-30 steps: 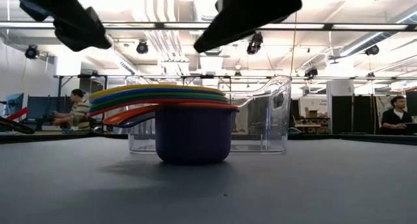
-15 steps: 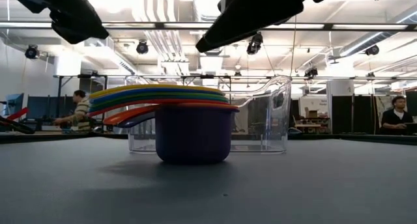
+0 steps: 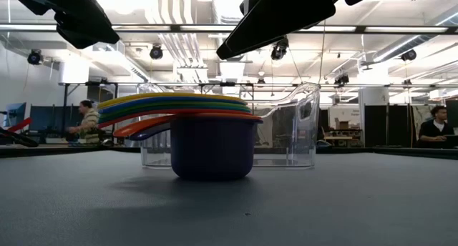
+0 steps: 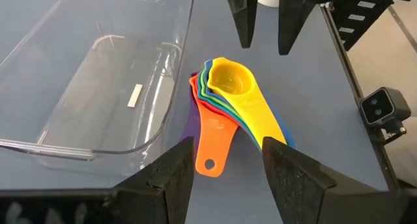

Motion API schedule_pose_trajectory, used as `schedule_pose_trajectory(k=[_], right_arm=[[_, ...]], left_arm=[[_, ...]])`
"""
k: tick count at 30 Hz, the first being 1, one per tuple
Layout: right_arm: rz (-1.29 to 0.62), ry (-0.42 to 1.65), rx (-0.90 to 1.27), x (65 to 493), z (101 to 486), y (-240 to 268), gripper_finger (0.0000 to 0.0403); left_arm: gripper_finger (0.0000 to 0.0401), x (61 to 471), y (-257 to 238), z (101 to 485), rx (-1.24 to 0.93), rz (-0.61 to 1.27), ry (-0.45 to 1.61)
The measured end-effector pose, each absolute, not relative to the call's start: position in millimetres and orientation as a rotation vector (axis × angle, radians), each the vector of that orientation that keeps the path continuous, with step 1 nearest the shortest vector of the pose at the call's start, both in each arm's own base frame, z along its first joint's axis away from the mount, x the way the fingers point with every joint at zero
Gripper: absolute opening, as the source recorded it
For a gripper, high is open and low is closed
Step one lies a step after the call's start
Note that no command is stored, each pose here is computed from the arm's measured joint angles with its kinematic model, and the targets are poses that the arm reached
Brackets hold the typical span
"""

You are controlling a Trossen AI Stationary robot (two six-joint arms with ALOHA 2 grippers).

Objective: Nest measuring cups in basket
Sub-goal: Adjust the nested measuring cups

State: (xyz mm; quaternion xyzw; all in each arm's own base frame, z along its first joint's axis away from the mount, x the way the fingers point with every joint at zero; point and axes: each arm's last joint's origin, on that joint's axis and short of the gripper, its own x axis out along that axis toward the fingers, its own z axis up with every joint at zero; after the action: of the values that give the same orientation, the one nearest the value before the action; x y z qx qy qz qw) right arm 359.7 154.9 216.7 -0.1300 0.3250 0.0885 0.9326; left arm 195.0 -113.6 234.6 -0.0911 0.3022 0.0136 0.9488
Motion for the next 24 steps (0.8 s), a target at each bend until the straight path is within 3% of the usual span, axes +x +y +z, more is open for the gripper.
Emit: schedule_pose_trajectory(k=[11, 24], right_arm=[[0.192, 0.648, -0.243, 362.7, 209.7, 156.0, 0.0210], [0.185, 0.672, -0.247, 370.5, 185.0, 159.2, 0.0210]], left_arm=[[0.0162, 197.3, -115.0, 230.3, -0.175, 0.034, 0.632], [0.0162, 214.4, -125.7, 194.8, -0.144, 0.097, 0.745]])
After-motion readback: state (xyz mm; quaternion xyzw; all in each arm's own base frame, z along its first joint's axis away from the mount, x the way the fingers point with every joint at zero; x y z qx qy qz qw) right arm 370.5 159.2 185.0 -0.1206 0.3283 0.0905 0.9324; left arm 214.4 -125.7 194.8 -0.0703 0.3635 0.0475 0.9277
